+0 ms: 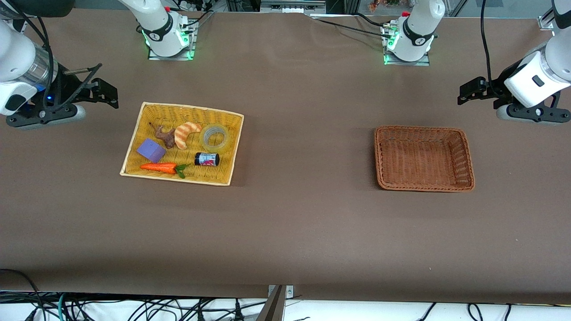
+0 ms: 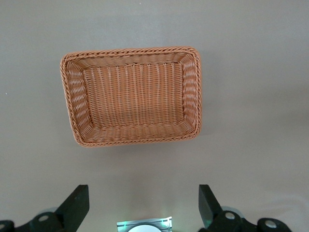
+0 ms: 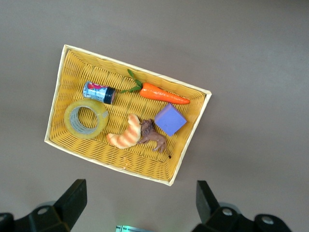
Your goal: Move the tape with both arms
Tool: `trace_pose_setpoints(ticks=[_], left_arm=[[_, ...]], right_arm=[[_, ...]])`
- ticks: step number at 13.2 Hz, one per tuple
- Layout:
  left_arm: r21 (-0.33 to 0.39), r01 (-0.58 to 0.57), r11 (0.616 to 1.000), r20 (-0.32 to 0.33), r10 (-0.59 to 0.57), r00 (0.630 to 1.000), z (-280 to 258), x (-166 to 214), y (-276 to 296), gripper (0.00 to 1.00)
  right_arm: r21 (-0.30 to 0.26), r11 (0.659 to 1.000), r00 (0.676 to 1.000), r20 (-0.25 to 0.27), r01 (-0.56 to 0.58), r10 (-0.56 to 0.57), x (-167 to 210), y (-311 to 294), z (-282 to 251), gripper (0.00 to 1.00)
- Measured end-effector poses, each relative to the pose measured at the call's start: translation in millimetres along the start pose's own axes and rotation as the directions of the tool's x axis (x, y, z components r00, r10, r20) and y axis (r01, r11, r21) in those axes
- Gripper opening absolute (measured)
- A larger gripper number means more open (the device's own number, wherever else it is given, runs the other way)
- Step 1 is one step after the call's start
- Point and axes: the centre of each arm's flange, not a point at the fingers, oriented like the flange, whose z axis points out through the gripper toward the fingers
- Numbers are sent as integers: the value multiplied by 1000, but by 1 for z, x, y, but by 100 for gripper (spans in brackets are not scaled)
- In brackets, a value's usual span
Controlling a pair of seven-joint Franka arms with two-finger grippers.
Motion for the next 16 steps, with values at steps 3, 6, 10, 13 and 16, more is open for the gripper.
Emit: trace_pose_setpoints(ticks=[3,6,10,13,16], left_arm=[[0,0,1000,0,0,1000,0,0,0,100],[0,0,1000,0,0,1000,0,0,0,100],[0,0,1000,0,0,1000,0,0,0,100],[0,0,1000,0,0,1000,0,0,0,100],[0,0,1000,0,0,1000,0,0,0,100]], right_arm=[[0,1000,1000,8,0,0,-1,0,1,100],[0,1000,1000,10,0,0,-1,0,1,100],[1,1000,1000,15,0,0,-1,0,2,100],[2,1000,999,38,2,-2,1,-1,10,100],[5,1000,998,61,5,-6,5,-3,27,100]])
